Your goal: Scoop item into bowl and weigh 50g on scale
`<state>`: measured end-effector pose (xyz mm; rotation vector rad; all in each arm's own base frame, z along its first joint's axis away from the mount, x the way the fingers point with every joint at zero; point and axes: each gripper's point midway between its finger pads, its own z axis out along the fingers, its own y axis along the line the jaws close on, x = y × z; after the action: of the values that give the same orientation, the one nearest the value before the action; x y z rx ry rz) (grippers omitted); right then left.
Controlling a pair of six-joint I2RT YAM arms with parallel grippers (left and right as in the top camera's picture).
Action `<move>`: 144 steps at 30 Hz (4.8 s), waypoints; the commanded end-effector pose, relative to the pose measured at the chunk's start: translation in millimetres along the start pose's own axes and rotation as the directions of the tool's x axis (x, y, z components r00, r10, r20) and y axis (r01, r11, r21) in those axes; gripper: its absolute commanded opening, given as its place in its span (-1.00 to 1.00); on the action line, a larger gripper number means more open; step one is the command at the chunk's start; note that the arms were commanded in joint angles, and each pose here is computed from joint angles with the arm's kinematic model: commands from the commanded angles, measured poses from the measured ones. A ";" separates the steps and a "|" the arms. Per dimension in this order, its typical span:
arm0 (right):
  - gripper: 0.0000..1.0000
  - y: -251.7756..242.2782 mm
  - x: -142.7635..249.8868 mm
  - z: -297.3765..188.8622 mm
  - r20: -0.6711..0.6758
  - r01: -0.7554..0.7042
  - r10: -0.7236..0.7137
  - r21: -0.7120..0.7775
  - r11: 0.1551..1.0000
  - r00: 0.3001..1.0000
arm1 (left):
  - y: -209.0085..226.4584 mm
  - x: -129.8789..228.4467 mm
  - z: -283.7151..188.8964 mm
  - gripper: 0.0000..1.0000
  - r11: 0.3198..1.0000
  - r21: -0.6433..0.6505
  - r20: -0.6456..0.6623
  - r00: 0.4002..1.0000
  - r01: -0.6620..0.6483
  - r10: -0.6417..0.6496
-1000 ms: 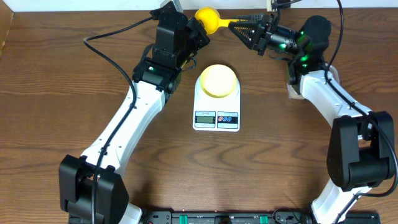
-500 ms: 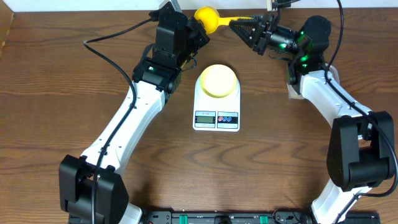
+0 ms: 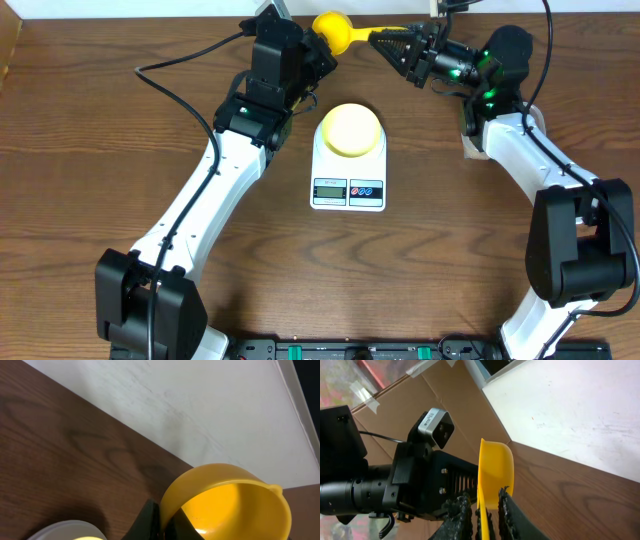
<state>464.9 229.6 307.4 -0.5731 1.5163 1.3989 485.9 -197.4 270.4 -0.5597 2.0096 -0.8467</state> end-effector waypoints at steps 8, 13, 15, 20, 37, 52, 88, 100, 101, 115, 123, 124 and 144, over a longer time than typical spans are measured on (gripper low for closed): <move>-0.75 3.2 -10.5 0.8 0.019 0.020 -0.020 0.000 1.000 1.000 | -3.9 -5.7 -5.3 -0.85 0.999 -0.002 0.021 0.999 0.036 -0.036; -0.85 3.3 -10.5 0.8 0.019 0.020 -0.020 0.000 1.000 1.000 | -3.9 -5.7 -5.3 -0.85 0.999 -0.002 0.021 0.999 0.036 -0.036; -0.90 3.2 -10.5 0.6 0.019 0.021 -0.021 0.000 1.000 1.000 | -3.2 -5.2 -5.3 -0.85 0.999 -0.005 0.019 0.999 0.037 -0.036; -0.90 4.0 -11.3 0.6 0.021 0.027 -0.027 -0.002 1.000 0.999 | -0.8 -3.5 -5.3 -0.85 0.999 -0.015 0.012 0.999 0.036 -0.036; -0.98 4.8 -11.3 0.6 0.021 0.035 -0.035 -0.006 0.999 0.999 | 3.3 -3.5 -5.4 0.65 0.999 -0.033 0.015 0.999 0.037 -0.036; -0.98 -43.5 -5.7 -23.3 -0.001 0.085 -0.086 0.173 0.981 0.996 | 3.3 -3.4 -5.4 0.66 0.999 -0.033 0.014 0.999 0.036 -0.036; -0.98 -133.9 -43.1 -126.6 -0.002 0.225 -0.276 0.582 0.781 0.961 | 34.0 1.4 -8.3 0.66 0.831 -0.153 -0.081 0.845 -0.535 0.529; -0.98 -134.2 -43.0 -126.7 -0.001 0.222 -0.273 0.584 0.781 0.962 | 51.5 -13.1 -13.2 0.66 0.800 -0.280 -0.058 0.841 -0.531 0.538; -0.98 -134.4 -42.5 -126.7 0.003 0.214 -0.266 0.584 0.783 0.964 | 52.8 -12.0 -13.4 0.66 0.799 -0.282 -0.064 0.841 -0.532 0.537; -0.98 -128.0 -30.3 -121.3 0.018 0.127 -0.161 0.527 0.840 0.987 | 75.7 10.4 -20.4 0.66 0.727 -0.289 -0.220 0.782 -0.623 0.582; -0.98 -126.9 -30.4 -119.3 0.035 0.098 -0.136 0.522 0.847 0.990 | 93.7 51.0 -35.1 0.66 0.594 -0.224 -0.427 0.626 -0.773 0.653; -0.98 -126.5 -29.9 -118.1 0.034 0.098 -0.135 0.521 0.848 0.990 | 94.3 55.3 -36.6 0.66 0.589 -0.218 -0.440 0.617 -0.778 0.652; -0.97 -130.7 -7.8 -113.5 0.006 0.025 -0.033 0.527 0.849 0.999 | 62.2 153.7 -70.1 0.66 0.497 -0.156 -0.543 0.494 -0.854 0.679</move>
<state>541.1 87.7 228.5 -0.2234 1.7914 0.8820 345.5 -230.6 160.3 0.5021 2.5069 0.0734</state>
